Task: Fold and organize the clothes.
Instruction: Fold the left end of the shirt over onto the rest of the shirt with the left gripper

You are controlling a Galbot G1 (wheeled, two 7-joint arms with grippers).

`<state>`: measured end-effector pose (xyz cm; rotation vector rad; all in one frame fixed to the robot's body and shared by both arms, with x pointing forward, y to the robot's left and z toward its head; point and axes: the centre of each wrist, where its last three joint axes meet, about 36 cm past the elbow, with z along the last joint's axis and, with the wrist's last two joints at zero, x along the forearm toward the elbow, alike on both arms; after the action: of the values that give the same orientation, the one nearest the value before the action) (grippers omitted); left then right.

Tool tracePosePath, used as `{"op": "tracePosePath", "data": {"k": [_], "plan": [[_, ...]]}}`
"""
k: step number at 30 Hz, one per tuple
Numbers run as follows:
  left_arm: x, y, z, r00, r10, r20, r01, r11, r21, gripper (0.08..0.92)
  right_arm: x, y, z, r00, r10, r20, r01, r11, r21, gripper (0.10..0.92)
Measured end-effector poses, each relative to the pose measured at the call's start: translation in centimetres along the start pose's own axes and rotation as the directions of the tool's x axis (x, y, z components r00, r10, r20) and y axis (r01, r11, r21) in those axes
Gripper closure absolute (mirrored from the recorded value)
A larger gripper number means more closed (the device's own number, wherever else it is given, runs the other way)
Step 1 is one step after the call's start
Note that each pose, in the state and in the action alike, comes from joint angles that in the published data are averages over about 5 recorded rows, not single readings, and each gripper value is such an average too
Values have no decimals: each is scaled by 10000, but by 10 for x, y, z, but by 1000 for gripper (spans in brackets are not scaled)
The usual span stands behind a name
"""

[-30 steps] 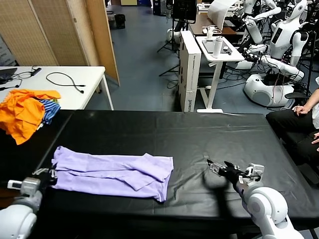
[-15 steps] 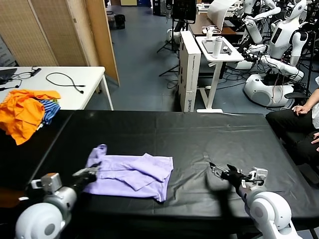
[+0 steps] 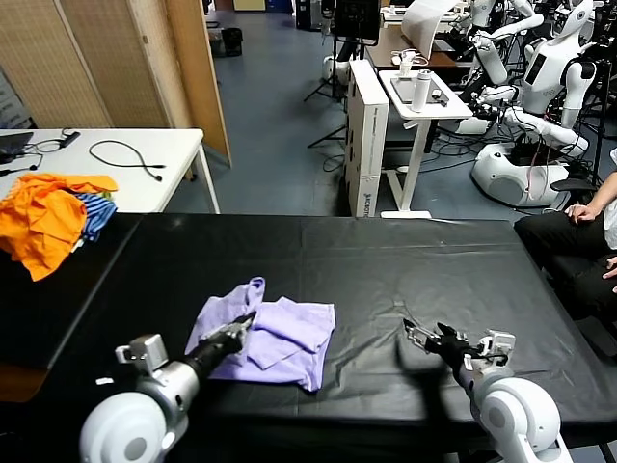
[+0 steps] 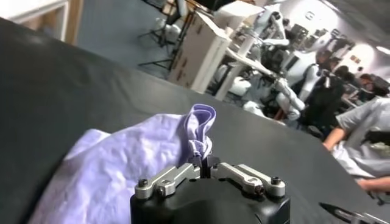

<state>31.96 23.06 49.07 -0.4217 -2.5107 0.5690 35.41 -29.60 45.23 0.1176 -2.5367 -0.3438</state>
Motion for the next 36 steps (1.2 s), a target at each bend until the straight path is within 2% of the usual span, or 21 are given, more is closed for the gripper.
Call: {"op": "tracePosePath", "data": {"k": [11, 36], "plan": [[-18, -11, 14, 9993, 329, -184, -323, 9991, 281, 809, 3, 0, 1, 10000, 6, -19, -6, 10000, 14, 115], [-50, -29, 40, 9987, 376, -337, -366, 9989, 290, 809, 5, 6, 2, 9999, -133, -46, 134, 9998, 152, 115]]}}
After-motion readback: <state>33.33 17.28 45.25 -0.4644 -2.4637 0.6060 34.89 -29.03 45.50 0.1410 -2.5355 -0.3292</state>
